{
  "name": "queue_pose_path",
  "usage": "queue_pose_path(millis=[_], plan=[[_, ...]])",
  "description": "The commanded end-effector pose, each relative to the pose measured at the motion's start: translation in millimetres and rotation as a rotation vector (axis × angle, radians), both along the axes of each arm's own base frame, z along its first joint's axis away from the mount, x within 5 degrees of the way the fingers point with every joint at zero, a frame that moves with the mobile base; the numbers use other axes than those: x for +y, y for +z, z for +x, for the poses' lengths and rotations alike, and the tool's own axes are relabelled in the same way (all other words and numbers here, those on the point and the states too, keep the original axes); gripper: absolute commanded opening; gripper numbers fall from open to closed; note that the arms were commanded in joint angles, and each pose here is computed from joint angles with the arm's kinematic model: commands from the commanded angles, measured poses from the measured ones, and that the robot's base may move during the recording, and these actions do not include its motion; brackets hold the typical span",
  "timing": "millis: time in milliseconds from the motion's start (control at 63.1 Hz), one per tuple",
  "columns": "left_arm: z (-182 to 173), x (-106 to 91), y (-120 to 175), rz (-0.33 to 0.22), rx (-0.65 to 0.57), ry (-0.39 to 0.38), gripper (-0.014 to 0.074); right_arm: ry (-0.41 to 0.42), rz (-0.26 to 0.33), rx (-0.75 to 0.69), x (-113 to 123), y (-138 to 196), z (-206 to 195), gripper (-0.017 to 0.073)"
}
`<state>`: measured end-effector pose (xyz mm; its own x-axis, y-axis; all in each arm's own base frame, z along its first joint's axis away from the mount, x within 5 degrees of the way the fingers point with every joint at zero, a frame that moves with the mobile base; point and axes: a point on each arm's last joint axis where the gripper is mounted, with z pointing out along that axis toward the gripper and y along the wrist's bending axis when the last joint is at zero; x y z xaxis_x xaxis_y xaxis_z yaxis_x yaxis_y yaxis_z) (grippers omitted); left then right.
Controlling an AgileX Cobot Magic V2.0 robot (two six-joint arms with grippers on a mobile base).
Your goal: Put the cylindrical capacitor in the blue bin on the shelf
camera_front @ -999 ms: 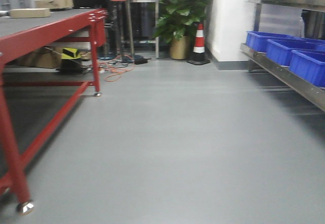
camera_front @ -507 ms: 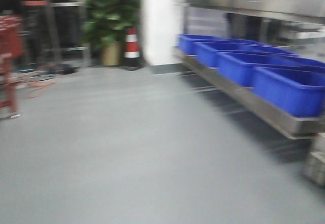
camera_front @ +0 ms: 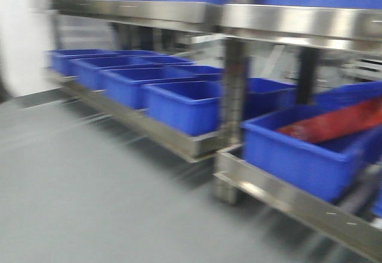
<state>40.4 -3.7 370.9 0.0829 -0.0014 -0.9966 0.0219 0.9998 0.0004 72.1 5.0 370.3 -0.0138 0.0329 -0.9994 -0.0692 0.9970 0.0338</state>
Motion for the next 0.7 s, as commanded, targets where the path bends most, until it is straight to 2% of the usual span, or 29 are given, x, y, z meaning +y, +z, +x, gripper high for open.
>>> queue_pose_path(millis=[0,682], plan=[[-1.8,0.2,2.5,-0.002,-0.030,0.004,-0.0111,-0.001,-0.009,-0.036,-0.2,3.7,-0.9,-0.0162],[-1.8,0.2,2.5,-0.002,-0.030,0.004,-0.0111,-0.001,-0.009,-0.036,-0.2,3.7,-0.9,-0.0162]])
